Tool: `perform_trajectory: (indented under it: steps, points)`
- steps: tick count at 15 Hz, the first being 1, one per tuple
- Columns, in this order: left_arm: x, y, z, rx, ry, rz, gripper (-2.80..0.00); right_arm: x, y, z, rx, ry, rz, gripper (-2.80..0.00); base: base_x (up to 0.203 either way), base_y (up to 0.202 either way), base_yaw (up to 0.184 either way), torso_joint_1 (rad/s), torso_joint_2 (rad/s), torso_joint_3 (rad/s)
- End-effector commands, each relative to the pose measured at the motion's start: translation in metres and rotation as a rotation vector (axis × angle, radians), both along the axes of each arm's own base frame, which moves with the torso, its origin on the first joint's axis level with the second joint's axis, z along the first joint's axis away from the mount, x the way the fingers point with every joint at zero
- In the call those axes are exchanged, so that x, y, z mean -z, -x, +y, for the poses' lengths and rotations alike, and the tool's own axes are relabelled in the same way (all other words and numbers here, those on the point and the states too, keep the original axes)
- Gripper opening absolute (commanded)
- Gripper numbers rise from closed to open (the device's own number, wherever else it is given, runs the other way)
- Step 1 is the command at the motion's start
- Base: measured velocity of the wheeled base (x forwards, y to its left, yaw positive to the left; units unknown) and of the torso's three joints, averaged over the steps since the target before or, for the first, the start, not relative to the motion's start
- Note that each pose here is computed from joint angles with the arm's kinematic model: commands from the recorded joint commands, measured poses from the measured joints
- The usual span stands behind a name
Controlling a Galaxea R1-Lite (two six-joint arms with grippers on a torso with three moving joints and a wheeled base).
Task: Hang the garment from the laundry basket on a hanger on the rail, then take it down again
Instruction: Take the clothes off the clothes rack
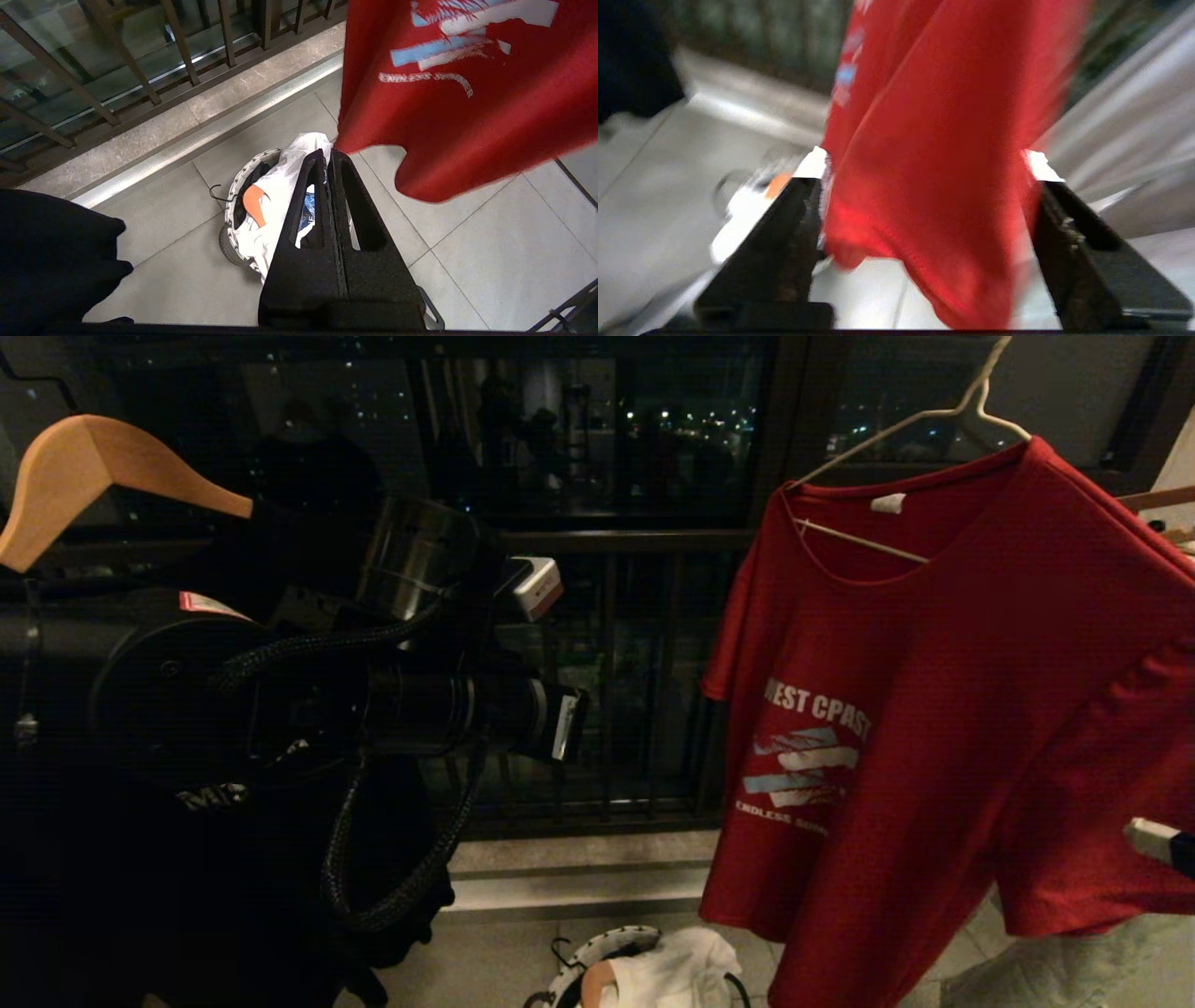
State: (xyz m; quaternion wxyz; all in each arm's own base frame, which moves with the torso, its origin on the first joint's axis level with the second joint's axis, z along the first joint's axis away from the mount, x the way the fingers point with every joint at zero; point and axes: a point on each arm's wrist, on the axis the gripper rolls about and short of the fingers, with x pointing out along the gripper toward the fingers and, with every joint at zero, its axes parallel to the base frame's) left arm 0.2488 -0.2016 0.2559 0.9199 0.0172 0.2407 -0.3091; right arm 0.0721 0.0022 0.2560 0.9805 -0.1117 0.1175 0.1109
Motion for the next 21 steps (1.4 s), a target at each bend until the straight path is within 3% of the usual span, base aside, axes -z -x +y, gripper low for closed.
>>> perform_trajectory:
  steps: [1,9,10,16,21]
  points:
    - [-0.001,0.001,0.001,-0.001,0.002,-0.002,-2.8,-0.018,0.013,-0.001,0.052,0.014,-0.096,0.0,0.0,0.0,0.0,0.0,0.0,0.0]
    - [0.001,-0.001,-0.001,-0.002,-0.003,0.004,-2.8,-0.069,0.009,-0.001,0.051,0.018,-0.232,0.0,0.0,0.0,0.0,0.0,0.0,0.0]
    - [0.002,-0.001,-0.001,-0.002,-0.004,0.004,-2.8,-0.078,0.007,-0.001,0.042,0.018,-0.252,-2.8,0.0,0.0,0.0,0.0,0.0,0.0]
    - [0.004,-0.003,-0.002,-0.002,-0.007,0.009,-2.8,-0.12,-0.013,-0.001,0.028,0.02,-0.247,-2.8,0.0,0.0,0.0,0.0,0.0,0.0]
    - [0.009,-0.006,-0.005,0.0,-0.019,0.021,-2.8,-0.143,-0.018,0.002,-0.018,0.062,-0.246,-2.8,0.0,0.0,0.0,0.0,0.0,0.0]
